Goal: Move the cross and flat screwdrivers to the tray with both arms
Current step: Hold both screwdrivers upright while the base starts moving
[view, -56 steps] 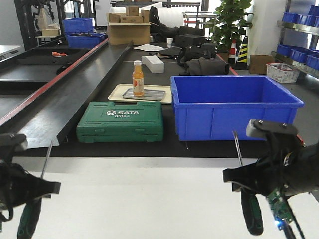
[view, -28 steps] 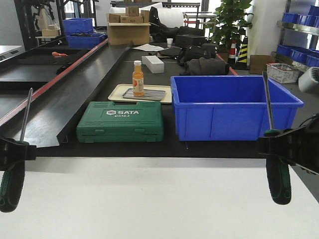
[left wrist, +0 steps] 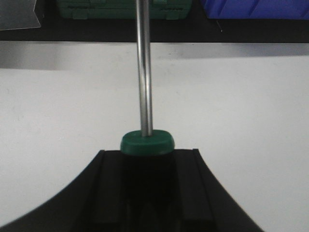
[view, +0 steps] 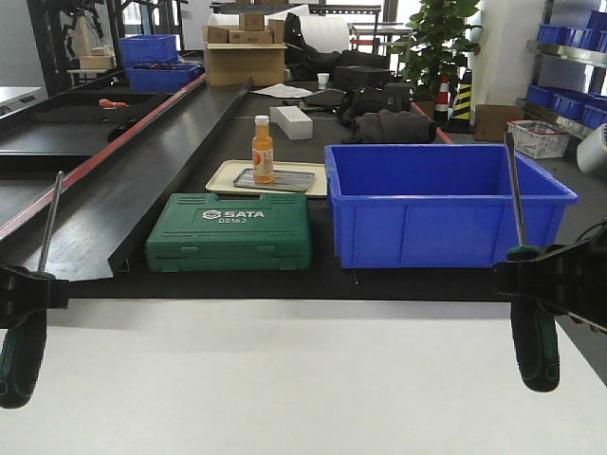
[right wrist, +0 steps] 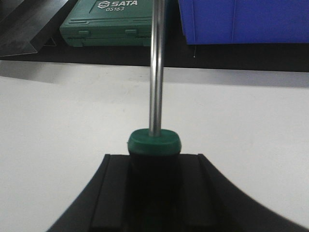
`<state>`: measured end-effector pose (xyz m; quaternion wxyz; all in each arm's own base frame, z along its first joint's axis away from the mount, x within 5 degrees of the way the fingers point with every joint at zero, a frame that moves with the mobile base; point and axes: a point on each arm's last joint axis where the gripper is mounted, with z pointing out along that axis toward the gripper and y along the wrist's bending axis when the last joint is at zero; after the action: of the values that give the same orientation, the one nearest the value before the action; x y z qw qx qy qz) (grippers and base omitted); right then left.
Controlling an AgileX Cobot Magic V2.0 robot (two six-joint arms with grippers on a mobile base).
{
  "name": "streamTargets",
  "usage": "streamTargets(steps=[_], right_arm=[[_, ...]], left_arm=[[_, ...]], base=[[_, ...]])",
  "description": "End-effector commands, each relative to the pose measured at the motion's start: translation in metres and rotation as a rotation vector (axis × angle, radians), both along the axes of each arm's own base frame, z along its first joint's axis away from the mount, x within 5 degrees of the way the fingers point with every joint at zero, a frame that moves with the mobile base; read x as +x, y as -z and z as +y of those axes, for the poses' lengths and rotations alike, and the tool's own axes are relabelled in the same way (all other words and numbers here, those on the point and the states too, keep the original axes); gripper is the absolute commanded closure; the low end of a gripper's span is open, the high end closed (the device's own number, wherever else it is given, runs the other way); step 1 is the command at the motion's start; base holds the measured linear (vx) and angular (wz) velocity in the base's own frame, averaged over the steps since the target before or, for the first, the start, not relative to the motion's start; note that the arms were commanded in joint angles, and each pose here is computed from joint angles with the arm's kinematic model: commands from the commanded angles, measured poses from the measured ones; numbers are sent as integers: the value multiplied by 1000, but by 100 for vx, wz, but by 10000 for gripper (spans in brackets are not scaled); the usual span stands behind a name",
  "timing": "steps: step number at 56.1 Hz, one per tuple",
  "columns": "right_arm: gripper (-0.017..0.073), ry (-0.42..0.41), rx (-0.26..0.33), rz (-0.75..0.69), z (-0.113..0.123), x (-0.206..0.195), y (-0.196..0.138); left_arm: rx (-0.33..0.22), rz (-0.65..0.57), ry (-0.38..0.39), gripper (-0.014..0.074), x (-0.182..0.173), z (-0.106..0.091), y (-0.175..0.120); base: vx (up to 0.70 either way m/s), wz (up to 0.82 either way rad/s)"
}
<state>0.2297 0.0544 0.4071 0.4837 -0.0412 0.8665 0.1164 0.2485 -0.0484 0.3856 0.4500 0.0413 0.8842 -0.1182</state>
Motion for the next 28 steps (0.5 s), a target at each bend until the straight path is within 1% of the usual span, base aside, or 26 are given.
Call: streamTargets(steps=[1, 28], right_arm=[[568, 2, 20, -132, -1, -4, -21], [568, 2, 20, -132, -1, -4, -21]], left_arm=[[-45, -132, -14, 594, -4, -1, -24], [-44, -132, -14, 594, -4, -1, -24]], base=[[0, 0], [0, 0]])
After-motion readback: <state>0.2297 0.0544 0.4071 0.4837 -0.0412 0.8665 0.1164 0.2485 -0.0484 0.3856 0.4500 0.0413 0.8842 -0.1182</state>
